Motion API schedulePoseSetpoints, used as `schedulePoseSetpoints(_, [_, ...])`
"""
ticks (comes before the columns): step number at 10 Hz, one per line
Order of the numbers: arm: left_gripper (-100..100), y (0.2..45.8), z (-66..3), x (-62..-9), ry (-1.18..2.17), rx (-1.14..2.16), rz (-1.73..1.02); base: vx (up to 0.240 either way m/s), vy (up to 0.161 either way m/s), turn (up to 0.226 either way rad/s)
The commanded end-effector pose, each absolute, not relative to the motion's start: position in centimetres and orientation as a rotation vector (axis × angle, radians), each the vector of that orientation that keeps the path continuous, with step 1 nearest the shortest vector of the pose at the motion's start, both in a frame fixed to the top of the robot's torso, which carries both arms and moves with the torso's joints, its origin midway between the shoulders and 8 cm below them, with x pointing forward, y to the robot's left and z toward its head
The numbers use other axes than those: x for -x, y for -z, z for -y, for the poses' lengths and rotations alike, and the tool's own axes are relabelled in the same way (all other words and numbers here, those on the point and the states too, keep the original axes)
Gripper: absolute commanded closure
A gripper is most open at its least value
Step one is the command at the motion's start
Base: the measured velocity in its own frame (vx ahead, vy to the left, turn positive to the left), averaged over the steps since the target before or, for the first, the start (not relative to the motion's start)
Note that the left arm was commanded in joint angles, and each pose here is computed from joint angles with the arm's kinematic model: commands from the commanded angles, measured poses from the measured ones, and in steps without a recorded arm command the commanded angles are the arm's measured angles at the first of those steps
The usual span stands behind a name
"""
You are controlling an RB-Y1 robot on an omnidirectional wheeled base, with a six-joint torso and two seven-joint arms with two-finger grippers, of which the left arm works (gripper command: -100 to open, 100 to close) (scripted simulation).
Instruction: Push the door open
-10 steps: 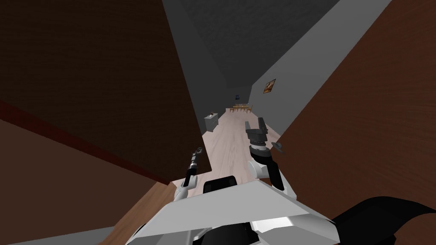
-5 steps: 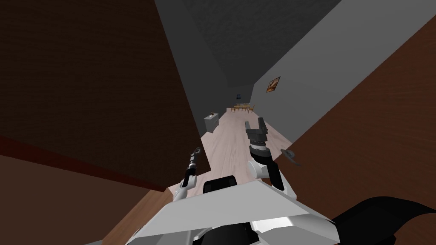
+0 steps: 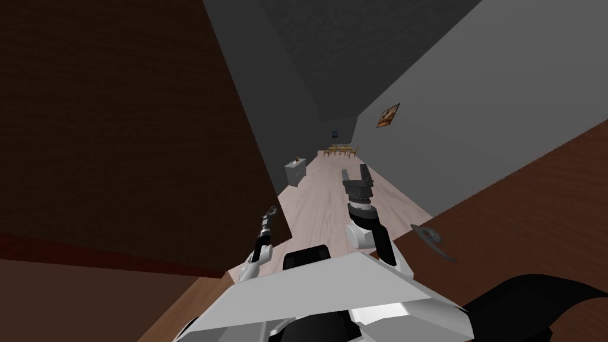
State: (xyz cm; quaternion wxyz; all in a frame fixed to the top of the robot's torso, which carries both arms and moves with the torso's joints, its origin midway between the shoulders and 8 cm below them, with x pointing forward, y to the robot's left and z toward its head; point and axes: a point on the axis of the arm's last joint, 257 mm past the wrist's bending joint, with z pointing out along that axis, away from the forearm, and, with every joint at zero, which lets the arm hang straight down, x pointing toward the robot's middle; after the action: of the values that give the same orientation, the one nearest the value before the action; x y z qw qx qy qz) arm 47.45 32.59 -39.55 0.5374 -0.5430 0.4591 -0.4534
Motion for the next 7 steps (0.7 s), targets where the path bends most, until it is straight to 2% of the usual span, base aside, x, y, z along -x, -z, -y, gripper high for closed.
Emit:
schedulePoseSetpoints(1, [100, 39.2, -34.6, -47.0, 1.051, 1.296, -1.062, 0.181, -0.075, 0.062])
schedulePoseSetpoints(5, [100, 39.2, -37.1, -46.4, 1.007, 1.321, -1.015, 0.192, -0.068, 0.066])
schedulePoseSetpoints(7, [100, 39.2, -37.1, -46.4, 1.007, 1.321, -1.015, 0.098, -0.025, 0.015])
